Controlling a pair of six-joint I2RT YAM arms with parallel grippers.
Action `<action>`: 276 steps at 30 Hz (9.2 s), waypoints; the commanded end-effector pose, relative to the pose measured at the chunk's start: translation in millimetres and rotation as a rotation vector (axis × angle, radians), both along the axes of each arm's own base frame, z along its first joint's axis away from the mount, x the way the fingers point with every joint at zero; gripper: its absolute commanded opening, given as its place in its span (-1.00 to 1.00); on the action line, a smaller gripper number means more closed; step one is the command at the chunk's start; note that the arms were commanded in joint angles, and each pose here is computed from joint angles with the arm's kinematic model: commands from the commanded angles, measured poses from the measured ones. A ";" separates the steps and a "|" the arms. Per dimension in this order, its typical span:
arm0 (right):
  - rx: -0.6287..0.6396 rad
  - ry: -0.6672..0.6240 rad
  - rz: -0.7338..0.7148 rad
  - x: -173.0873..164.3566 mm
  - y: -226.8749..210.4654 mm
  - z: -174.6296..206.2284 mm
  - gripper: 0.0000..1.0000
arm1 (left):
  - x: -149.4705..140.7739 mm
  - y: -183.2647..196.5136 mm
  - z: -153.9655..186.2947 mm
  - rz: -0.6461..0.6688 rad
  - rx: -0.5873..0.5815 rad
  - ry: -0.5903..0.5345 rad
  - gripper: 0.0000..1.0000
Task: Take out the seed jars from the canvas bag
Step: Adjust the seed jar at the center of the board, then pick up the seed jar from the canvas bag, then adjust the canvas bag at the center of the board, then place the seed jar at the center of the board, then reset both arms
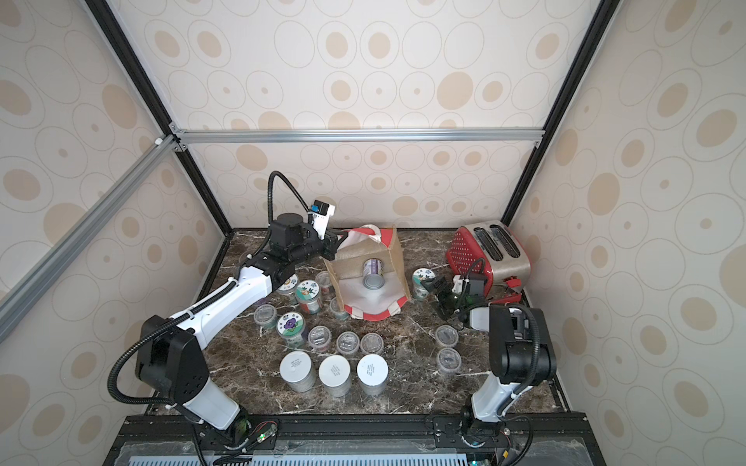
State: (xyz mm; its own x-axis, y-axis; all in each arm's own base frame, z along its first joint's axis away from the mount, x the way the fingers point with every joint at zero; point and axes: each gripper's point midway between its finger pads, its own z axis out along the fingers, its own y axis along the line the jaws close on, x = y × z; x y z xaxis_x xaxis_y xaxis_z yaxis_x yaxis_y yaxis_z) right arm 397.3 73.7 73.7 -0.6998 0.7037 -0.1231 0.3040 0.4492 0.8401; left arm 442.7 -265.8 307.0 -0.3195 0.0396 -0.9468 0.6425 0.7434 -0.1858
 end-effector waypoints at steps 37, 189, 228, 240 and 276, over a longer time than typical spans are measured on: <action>-1.056 -0.326 0.538 9.8 165.4 68.5 0.82 | -3.6 -38.6 16.6 0.068 -0.015 0.127 -1.00; -0.591 -0.905 0.724 -110.6 145.4 217.2 1.00 | -151.9 -112.0 22.6 -0.782 -0.538 0.650 0.18; -0.758 -0.575 0.192 -104.3 34.4 154.0 0.99 | -125.6 -167.7 -139.9 -0.039 0.228 0.277 0.97; -0.625 -0.863 0.328 -157.4 59.1 210.8 1.00 | -149.8 -91.5 -41.3 0.038 0.139 0.022 0.97; -1.126 -0.447 -0.479 -114.1 -156.0 96.0 1.00 | -146.0 292.0 -141.2 1.147 0.271 -0.114 0.97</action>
